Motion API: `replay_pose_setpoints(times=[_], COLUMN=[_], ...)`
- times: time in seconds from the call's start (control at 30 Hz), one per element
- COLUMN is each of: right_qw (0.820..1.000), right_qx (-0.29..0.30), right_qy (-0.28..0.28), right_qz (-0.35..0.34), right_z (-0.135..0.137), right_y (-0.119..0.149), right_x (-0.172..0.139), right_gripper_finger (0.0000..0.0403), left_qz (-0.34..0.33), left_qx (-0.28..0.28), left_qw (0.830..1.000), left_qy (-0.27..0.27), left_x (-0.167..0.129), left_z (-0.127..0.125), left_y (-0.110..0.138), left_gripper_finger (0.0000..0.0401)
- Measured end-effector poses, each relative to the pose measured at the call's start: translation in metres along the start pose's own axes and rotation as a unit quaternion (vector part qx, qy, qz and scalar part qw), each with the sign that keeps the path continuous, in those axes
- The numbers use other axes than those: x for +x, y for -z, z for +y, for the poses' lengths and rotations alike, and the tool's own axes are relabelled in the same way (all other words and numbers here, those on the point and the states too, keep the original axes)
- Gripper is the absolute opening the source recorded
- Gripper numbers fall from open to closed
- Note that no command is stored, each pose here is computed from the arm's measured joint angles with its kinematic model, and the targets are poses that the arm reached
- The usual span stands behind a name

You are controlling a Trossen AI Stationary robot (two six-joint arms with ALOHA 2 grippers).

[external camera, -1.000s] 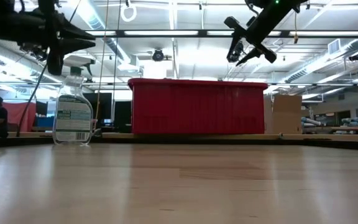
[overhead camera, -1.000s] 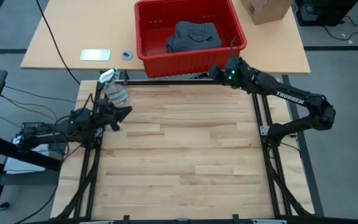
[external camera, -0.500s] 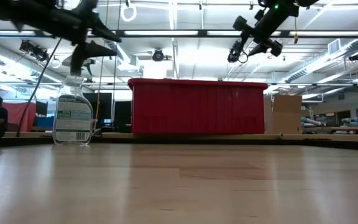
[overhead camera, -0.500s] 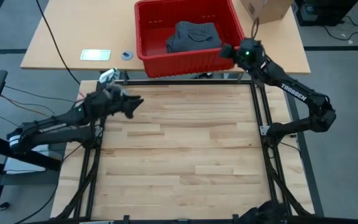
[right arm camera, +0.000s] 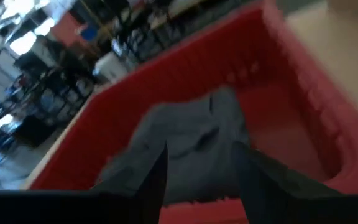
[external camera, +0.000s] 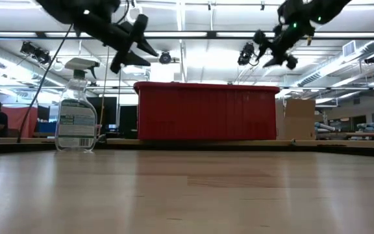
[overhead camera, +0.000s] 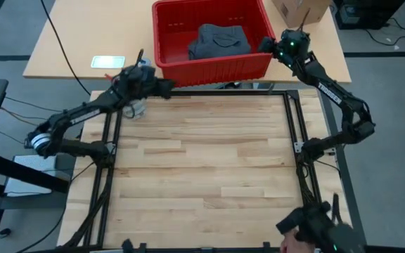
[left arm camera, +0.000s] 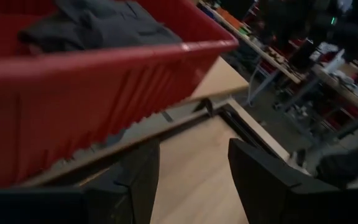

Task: Fold Laundry from Bin
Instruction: Fold the black short

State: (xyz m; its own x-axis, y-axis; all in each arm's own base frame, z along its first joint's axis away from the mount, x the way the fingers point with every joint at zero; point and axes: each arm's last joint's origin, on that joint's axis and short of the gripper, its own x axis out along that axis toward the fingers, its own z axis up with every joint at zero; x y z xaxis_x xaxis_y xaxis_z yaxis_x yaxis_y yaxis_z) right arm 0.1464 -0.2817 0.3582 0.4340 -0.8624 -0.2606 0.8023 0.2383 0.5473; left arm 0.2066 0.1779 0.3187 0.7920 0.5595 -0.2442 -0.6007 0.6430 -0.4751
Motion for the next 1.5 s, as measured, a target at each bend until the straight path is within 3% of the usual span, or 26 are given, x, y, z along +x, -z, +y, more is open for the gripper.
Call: replay_pose_setpoints(times=[0.2, 0.33, 0.47, 0.6, 0.7, 0.87, 1.27, 1.5], right_qw=[0.997, 0.996, 0.992, 0.987, 0.986, 0.986, 0.978, 0.969], right_qx=[0.004, -0.044, -0.097, -0.133, -0.13, -0.126, -0.137, -0.177], right_qy=[-0.019, -0.026, 0.008, 0.006, -0.025, -0.019, 0.025, 0.068], right_qz=[0.071, 0.075, 0.079, 0.088, 0.1, 0.104, 0.154, 0.16], right_z=[-0.023, -0.016, -0.01, -0.012, -0.015, -0.023, -0.04, -0.043], right_y=[0.007, -0.007, -0.02, -0.032, -0.038, -0.045, -0.016, -0.003], right_x=[0.039, 0.057, 0.076, 0.097, 0.114, 0.143, 0.208, 0.224], right_gripper_finger=[0.0184, 0.0184, 0.0184, 0.0185, 0.0186, 0.0185, 0.0184, 0.0184], left_qz=[-0.019, -0.004, 0.019, 0.03, 0.04, 0.046, 0.041, 0.039], left_qx=[-0.007, -0.002, -0.007, -0.012, -0.028, -0.028, -0.03, -0.038], left_qw=[0.999, 1.0, 1.0, 0.999, 0.998, 0.997, 0.996, 0.996], left_qy=[-0.027, -0.026, -0.012, -0.023, -0.031, -0.047, -0.07, -0.072], left_x=[0.024, 0.037, 0.05, 0.065, 0.074, 0.081, 0.08, 0.08], left_z=[0.008, 0.015, 0.021, 0.029, 0.035, 0.04, 0.041, 0.041], left_y=[-0.034, -0.049, -0.057, -0.057, -0.052, -0.047, -0.047, -0.047], left_gripper_finger=[0.0195, 0.0195, 0.0195, 0.0195, 0.0195, 0.0195, 0.0195, 0.0195])
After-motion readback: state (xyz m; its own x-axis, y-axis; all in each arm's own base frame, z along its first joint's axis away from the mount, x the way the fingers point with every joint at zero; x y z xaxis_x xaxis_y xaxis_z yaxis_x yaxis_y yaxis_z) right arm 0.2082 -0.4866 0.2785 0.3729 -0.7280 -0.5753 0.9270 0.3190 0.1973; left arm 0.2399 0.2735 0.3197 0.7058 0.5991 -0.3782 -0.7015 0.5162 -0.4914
